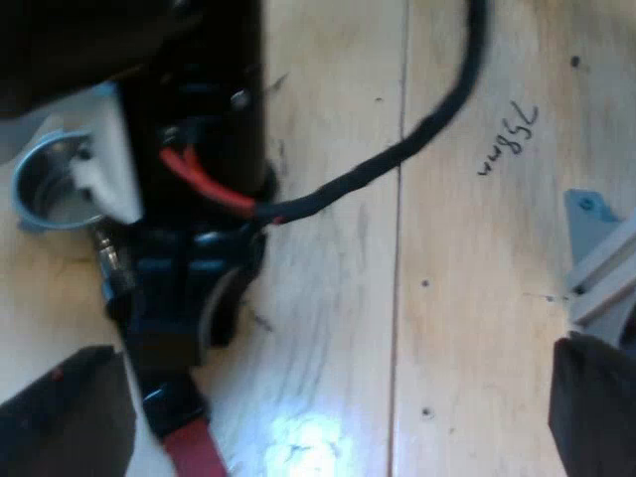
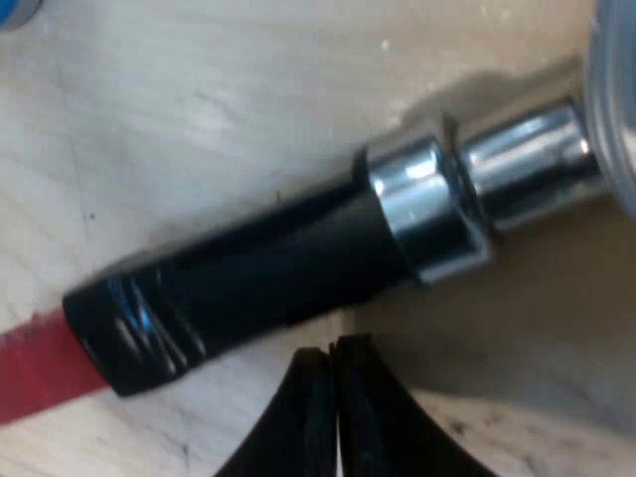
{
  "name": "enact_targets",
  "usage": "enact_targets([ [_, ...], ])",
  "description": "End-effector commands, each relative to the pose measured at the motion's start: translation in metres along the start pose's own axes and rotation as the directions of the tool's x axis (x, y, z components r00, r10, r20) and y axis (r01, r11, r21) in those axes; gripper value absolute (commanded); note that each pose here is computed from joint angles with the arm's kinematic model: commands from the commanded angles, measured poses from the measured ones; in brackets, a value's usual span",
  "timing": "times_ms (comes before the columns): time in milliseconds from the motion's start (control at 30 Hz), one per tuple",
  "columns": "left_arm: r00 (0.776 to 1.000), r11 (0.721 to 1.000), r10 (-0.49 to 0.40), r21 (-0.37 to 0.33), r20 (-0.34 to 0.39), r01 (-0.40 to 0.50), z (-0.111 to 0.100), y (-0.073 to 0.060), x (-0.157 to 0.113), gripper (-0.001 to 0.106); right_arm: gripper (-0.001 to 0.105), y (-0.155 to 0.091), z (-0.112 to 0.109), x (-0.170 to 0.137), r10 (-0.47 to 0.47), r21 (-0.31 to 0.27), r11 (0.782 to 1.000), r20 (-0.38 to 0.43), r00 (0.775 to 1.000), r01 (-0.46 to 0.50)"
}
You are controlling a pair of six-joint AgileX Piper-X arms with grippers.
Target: Put the handle in the coffee machine
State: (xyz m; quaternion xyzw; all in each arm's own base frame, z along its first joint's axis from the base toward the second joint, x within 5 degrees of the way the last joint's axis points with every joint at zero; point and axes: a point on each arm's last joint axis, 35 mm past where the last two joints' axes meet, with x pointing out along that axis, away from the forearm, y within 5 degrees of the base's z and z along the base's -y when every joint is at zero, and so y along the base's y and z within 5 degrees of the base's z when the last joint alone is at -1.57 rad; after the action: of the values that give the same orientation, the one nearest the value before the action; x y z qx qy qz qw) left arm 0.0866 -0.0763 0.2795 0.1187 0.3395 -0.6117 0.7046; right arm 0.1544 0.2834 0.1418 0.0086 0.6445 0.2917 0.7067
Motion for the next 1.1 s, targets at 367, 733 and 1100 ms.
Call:
enact_targets([
  [367,0.997,0.996,0.060,-0.070,0.044,-0.057,0.020,-0.005,-0.024,0.086,0.000,0.023,-0.004,-0.104,0.043,-0.159,0.987,0.185,0.982,-0.013],
  [733,0.986,0.987,0.155,-0.038,0.063,-0.153,0.031,-0.020,-0.047,0.086,0.033,0.032,-0.004,-0.179,-0.165,-0.287,0.922,0.313,0.935,0.259],
  [1100,0.902,0.918,0.385,-0.183,0.194,-0.352,0.011,-0.052,-0.079,0.086,0.079,0.035,-0.001,-0.185,-0.173,-0.423,0.852,0.332,0.927,0.310],
])
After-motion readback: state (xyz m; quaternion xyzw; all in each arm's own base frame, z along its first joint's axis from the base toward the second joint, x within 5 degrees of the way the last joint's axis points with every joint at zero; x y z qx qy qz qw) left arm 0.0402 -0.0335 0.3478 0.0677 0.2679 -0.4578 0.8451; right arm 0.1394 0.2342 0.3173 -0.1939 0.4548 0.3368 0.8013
